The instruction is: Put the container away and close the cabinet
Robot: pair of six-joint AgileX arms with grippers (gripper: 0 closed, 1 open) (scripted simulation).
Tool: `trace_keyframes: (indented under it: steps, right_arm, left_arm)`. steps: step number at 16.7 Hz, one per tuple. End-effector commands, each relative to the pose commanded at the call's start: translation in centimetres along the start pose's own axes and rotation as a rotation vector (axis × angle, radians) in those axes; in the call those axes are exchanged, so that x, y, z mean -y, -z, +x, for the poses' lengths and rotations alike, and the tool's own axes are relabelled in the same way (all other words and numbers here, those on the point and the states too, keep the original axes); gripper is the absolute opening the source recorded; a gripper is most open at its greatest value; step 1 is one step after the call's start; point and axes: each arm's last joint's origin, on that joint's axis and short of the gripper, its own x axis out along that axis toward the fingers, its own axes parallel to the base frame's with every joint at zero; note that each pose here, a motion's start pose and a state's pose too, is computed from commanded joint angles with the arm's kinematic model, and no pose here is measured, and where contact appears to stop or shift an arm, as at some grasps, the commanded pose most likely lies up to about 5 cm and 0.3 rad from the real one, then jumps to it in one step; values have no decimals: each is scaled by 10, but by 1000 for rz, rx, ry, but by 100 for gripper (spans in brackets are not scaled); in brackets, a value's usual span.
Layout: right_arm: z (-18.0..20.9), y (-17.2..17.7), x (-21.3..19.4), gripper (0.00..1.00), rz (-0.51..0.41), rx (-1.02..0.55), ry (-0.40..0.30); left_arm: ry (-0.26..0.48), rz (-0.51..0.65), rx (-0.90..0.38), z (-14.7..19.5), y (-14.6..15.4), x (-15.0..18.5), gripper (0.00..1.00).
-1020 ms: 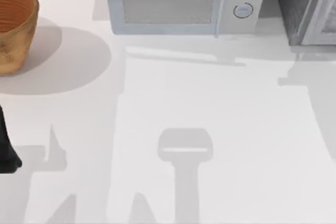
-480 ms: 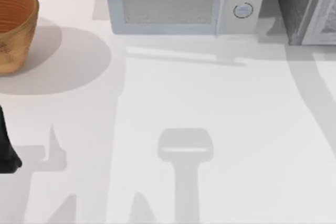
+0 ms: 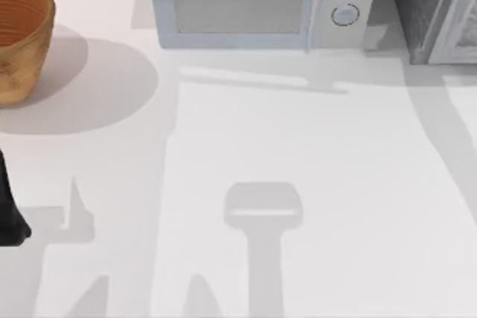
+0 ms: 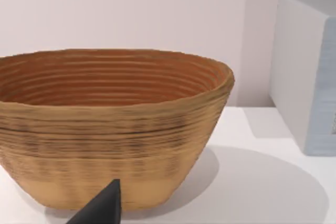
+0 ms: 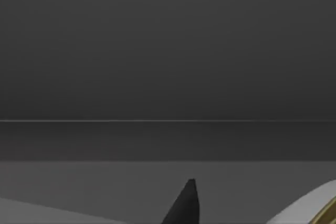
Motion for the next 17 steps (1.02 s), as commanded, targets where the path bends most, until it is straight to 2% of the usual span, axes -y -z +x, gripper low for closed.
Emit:
trace_keyframes:
  steps: [4,10,17]
  right_arm:
    - [26,-12,-3,0,1,-5,-1]
    - [87,-31,-6,0,4,3,-8]
    - [141,-22,0,0,1,4,-2]
  left_arm:
    - [0,0,0,0,0,0,100]
    - [0,0,0,0,0,0,100]
    - [0,0,0,0,0,0,100]
